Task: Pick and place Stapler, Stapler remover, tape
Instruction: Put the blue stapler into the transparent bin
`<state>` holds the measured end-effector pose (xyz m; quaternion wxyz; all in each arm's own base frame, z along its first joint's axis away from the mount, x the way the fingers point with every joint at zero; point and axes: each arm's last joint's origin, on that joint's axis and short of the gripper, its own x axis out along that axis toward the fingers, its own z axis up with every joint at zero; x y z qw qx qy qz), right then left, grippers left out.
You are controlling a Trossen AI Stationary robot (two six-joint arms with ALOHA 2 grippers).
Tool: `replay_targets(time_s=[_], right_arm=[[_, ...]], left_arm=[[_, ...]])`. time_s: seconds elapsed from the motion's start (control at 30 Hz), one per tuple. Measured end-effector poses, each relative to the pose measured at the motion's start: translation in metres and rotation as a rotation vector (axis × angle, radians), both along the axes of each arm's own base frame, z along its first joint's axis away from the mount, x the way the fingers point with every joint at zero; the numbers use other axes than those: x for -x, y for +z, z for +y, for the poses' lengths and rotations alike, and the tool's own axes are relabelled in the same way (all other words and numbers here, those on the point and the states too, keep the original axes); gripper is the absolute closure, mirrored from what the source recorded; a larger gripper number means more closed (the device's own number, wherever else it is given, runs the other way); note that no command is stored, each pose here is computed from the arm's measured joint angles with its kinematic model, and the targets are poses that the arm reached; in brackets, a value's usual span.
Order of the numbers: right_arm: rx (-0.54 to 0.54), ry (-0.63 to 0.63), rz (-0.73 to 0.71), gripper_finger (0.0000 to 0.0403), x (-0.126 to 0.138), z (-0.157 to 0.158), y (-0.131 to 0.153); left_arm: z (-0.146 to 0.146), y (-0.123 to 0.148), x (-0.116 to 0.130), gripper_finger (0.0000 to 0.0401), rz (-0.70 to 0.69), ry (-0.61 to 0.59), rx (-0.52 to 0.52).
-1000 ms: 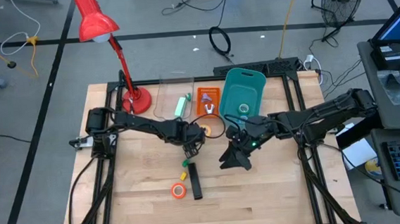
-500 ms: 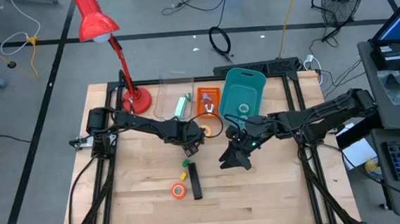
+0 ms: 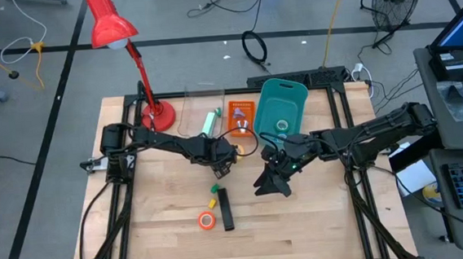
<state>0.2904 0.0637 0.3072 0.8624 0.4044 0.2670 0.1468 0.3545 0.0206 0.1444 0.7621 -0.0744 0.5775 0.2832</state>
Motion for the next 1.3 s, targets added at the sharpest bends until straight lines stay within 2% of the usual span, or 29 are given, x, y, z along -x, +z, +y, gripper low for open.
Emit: replay_targets(time_s=[0.17, 0.3, 0.6, 0.77, 0.9, 1.0, 1.3], right_arm=[[0.000, 0.000, 0.000, 0.0193, 0.000, 0.000, 0.000], [0.000, 0.000, -0.001, 0.0193, 0.000, 0.000, 0.000], [-0.002, 0.000, -0.007, 0.0193, 0.000, 0.000, 0.001], [-0.002, 0.000, -0.007, 0.0193, 0.000, 0.000, 0.001], [-0.002, 0.000, -0.007, 0.0193, 0.000, 0.000, 0.001], [-0.002, 0.001, -0.008, 0.0193, 0.000, 0.000, 0.001], [-0.005, -0.001, -0.006, 0.0193, 0.000, -0.001, 0.001]], left_arm=[[0.000, 0.001, -0.002, 0.0180, -0.023, 0.006, 0.024], [0.000, 0.000, -0.002, 0.0204, -0.029, 0.018, 0.029], [-0.001, -0.001, -0.002, 0.0318, -0.039, 0.046, 0.054], [-0.009, -0.001, -0.004, 0.0389, -0.066, 0.046, 0.124], [-0.022, -0.005, -0.012, 0.0392, -0.133, 0.033, 0.249], [-0.036, -0.001, -0.018, 0.0398, -0.198, -0.037, 0.332], [-0.061, -0.001, -0.016, 0.0399, -0.209, -0.025, 0.337]])
